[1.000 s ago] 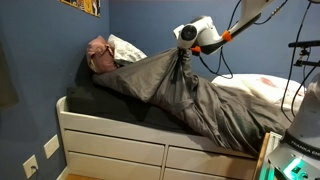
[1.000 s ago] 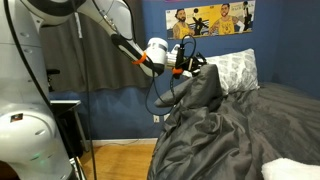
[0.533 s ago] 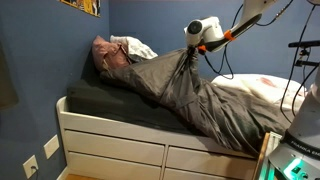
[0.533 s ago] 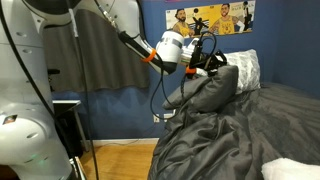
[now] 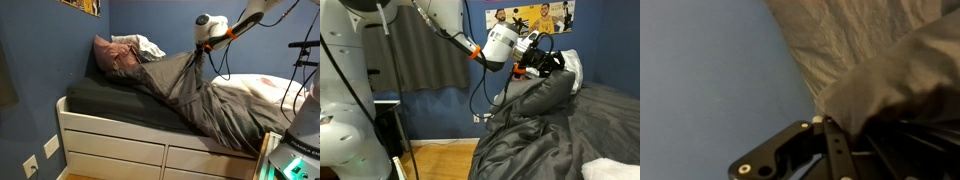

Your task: Move the blanket to the right

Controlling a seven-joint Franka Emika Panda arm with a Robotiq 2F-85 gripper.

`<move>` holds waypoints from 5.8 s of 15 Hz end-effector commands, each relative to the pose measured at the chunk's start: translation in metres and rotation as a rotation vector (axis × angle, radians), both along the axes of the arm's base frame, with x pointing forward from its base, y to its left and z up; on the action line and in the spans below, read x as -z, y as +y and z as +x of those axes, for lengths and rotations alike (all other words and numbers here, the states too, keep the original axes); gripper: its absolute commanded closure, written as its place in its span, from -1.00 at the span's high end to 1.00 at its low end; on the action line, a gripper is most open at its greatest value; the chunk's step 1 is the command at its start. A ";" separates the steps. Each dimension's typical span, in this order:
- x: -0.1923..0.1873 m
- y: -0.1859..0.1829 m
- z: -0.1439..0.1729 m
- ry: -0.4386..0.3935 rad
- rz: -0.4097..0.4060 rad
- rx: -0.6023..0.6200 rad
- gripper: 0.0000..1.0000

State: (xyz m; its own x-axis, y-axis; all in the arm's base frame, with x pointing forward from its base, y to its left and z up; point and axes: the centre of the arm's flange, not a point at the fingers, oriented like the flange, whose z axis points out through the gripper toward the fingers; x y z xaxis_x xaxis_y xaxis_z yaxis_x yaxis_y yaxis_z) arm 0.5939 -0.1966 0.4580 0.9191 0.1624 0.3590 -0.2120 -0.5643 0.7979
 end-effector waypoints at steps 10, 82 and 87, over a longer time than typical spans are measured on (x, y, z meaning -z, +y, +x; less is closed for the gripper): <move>0.012 0.161 0.015 0.131 -0.103 -0.124 0.57; -0.025 0.121 -0.029 -0.462 0.382 0.309 -0.98; -0.009 0.132 0.003 -0.466 0.419 0.262 -0.92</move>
